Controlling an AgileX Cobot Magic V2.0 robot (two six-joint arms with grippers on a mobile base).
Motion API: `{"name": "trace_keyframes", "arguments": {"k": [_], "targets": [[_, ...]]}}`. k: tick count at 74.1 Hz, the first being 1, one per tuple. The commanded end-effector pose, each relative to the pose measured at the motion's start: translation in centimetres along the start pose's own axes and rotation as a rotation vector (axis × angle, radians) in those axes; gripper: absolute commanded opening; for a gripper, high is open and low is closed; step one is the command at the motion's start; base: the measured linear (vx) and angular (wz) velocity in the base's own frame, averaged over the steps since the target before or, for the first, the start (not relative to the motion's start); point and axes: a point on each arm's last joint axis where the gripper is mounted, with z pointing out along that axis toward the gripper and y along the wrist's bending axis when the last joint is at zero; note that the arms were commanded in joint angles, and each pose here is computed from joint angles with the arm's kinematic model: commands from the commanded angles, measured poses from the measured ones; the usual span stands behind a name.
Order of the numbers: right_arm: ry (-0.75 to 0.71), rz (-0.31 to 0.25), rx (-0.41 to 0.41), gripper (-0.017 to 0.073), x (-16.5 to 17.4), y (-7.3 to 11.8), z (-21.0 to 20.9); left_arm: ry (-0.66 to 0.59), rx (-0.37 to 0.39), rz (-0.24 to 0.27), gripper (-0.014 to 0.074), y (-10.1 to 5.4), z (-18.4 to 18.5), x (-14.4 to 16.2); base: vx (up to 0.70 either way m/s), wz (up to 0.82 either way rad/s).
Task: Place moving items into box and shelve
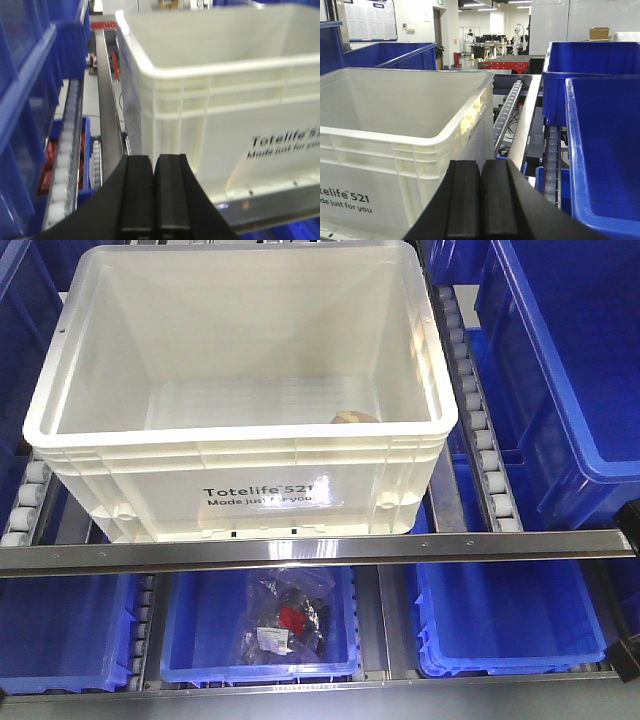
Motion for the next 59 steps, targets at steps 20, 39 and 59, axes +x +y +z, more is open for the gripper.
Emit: {"name": "trace_keyframes", "arguments": {"k": [20, 39, 59], "targets": [[-0.101, -0.006, 0.014, -0.0009, -1.73, -0.14, 0.07, -0.075, 0.014, 0.001, -0.0008, -0.1, -0.14, -0.69, 0.0, 0.0], [-0.101, -0.006, 0.014, -0.0009, -1.73, -0.14, 0.07, -0.075, 0.014, 0.001, -0.0008, -0.1, -0.14, -0.69, 0.0, 0.0], [-0.101, -0.006, 0.014, -0.0009, -1.73, -0.14, 0.07, -0.075, 0.014, 0.001, -0.0007, -0.1, -0.14, -0.69, 0.0, 0.0]]}}
